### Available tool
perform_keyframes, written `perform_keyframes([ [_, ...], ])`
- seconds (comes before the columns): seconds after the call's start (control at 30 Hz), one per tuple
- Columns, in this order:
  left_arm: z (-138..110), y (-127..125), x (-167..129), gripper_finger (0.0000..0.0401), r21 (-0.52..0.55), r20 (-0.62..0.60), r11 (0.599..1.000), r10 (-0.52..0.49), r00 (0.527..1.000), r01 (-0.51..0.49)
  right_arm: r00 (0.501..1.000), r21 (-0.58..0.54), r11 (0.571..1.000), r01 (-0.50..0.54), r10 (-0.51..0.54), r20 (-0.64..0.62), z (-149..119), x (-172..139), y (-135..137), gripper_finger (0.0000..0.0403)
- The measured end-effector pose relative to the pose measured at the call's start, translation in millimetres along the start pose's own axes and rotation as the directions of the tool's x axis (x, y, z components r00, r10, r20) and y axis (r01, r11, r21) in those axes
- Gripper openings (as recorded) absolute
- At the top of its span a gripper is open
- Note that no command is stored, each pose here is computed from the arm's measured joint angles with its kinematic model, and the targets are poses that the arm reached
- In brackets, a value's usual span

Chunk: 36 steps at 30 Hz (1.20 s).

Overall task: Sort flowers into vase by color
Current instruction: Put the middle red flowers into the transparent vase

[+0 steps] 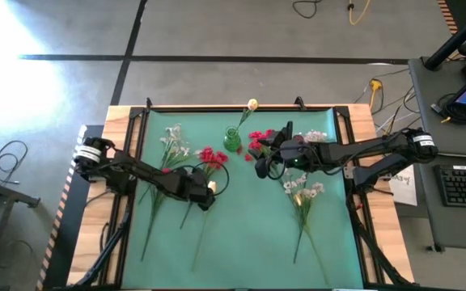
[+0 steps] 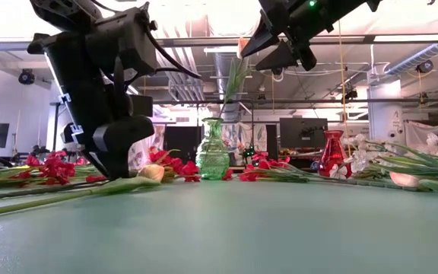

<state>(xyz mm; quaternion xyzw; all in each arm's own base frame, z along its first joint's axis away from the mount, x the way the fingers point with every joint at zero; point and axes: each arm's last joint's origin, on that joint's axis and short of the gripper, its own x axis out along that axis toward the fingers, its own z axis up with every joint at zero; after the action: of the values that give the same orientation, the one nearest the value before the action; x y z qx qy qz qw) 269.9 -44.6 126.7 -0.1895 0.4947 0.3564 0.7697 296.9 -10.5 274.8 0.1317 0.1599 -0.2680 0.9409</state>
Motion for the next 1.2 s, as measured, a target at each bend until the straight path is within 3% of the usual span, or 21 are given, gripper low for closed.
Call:
perform_keyframes([
  [0.2, 1, 0, -2, 0.0007, -0.003, 0.003, 1.0, -0.006, 1.0, 0.006, 1.0, -0.009, 1.0, 0.006, -0.006, -0.018, -2, 0, -1, 0.0249],
  [0.43, 5, 7, -21, 0.0001, -0.015, 0.022, 0.999, -0.045, 0.999, 0.046, 1.0, -0.015, 1.0, 0.003, -0.004, -0.027, -3, -1, 1, 0.0249],
  [0.7, 10, 25, -70, 0.0, -0.001, 0.14, 0.994, -0.109, 0.984, 0.11, 0.999, -0.021, 1.0, 0.002, -0.003, -0.035, -5, -2, 1, 0.0249],
  [1.07, 21, 65, -131, 0.0, 0.028, 0.405, 0.98, -0.192, 0.894, 0.198, 0.999, -0.032, 0.999, -0.022, 0.021, -0.041, -8, -5, 8, 0.0249],
  [1.2, 22, 78, -144, 0.0, 0.038, 0.512, 0.979, -0.189, 0.838, 0.198, 0.999, -0.033, 0.999, -0.027, 0.026, -0.04, -8, -6, 9, 0.0249],
])
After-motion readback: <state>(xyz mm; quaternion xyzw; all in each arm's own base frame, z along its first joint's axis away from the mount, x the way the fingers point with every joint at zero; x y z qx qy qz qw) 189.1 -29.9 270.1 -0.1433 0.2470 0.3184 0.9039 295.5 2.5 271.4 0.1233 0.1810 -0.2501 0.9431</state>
